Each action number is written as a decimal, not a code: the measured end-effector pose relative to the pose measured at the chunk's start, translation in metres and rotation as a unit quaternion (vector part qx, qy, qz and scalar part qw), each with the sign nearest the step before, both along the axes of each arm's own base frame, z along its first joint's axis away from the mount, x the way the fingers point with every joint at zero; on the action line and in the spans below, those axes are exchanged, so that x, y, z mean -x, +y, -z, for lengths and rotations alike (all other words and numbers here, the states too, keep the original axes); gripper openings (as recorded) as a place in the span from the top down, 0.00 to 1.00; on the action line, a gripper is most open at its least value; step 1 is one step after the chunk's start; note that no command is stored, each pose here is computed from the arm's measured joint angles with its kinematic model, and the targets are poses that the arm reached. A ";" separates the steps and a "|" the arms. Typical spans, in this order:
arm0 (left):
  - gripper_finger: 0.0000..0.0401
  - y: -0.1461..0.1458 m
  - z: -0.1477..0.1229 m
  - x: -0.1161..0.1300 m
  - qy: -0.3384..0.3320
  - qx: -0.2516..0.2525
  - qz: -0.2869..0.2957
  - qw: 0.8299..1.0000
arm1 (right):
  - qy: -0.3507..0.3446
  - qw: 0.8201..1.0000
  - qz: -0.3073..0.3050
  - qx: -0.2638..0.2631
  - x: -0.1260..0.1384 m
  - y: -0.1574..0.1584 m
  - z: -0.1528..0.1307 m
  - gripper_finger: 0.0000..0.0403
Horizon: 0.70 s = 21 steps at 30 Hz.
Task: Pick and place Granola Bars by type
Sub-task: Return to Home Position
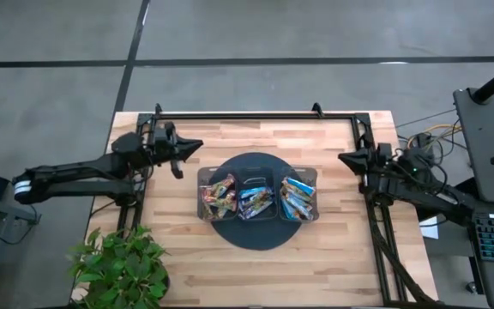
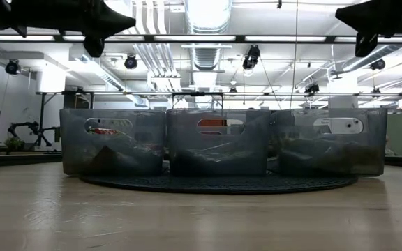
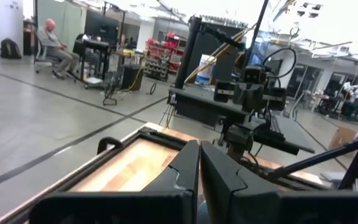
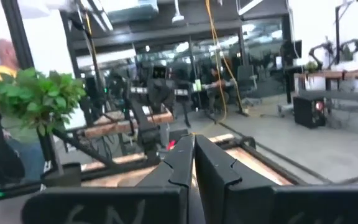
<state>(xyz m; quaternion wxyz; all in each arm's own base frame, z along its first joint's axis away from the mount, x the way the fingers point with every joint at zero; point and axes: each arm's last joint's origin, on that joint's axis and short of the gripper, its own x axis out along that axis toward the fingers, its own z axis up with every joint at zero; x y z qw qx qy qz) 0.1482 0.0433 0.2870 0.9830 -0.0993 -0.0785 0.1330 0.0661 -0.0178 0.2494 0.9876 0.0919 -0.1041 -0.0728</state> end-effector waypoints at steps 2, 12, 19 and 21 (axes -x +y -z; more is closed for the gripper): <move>1.00 0.001 0.003 -0.002 0.009 0.000 -0.002 1.000 | -0.020 1.000 0.001 0.009 -0.004 -0.001 0.005 0.98; 1.00 0.006 0.035 -0.013 -0.029 -0.016 -0.045 0.998 | -0.062 0.997 0.015 0.045 -0.027 -0.010 0.048 0.98; 1.00 0.006 0.069 -0.010 0.006 -0.001 -0.057 0.998 | -0.019 0.999 0.021 0.034 -0.033 -0.012 0.058 0.98; 1.00 0.006 0.076 -0.009 0.017 0.002 -0.053 0.998 | -0.006 0.999 0.020 0.030 -0.036 -0.013 0.060 0.98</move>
